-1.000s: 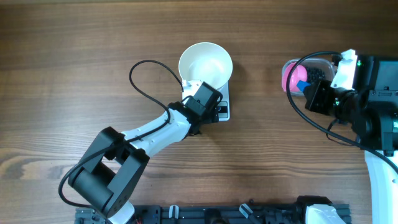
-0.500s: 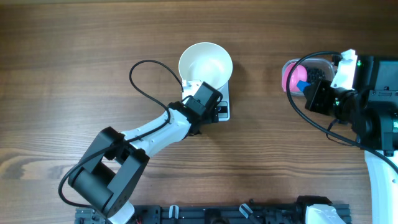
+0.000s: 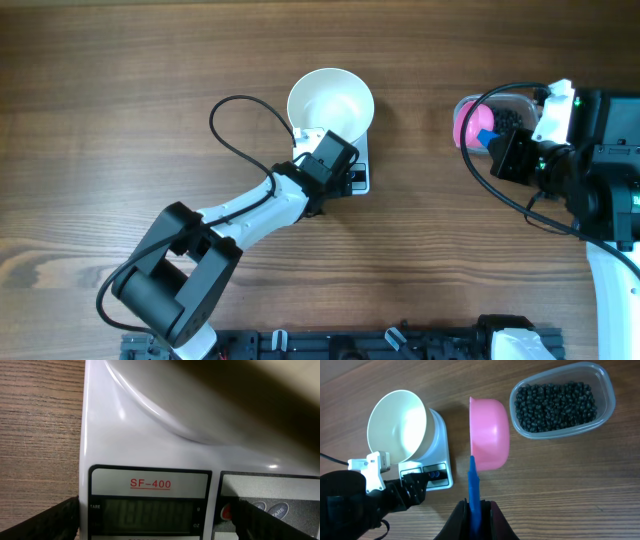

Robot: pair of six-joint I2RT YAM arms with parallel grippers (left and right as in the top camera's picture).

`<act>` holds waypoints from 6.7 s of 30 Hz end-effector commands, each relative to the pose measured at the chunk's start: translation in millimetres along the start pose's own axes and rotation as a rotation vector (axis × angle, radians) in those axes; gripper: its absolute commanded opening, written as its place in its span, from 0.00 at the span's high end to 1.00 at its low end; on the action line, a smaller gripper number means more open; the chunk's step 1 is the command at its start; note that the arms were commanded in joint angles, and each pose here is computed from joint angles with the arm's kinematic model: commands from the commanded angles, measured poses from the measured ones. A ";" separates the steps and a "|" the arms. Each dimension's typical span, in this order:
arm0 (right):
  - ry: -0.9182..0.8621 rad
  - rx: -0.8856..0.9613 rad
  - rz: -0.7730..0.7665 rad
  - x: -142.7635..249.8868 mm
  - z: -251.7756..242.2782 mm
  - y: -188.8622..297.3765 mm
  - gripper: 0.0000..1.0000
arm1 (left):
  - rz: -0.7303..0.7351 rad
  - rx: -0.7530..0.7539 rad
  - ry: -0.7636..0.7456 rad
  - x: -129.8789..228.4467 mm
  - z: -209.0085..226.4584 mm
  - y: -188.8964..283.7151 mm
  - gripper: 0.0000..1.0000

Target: Scoop item into bowl and weigh 150g on scale

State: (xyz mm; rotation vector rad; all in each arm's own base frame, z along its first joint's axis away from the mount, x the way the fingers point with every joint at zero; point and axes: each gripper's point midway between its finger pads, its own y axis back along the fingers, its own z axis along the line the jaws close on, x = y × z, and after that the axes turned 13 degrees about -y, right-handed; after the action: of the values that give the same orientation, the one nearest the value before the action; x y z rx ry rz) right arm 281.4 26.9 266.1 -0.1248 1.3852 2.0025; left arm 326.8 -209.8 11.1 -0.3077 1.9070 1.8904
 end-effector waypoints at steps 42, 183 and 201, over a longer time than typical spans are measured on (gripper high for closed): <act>0.026 -0.004 -0.031 -6.9 3.9 6.1 0.96 | 0.159 -0.151 -0.050 47.6 33.9 -24.2 0.00; 0.198 -0.281 -0.105 -50.7 63.2 -19.7 0.96 | -0.122 -0.391 0.733 30.4 288.7 188.2 0.00; 0.265 -0.220 -0.081 -76.1 52.0 -90.8 0.96 | -0.122 -0.391 0.733 30.4 288.8 188.2 0.00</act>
State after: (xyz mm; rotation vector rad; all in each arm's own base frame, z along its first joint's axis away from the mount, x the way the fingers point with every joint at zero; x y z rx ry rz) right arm 395.0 55.1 253.7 -0.5242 1.2553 2.1444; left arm 259.5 84.8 174.3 -1.3661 1.8398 2.2205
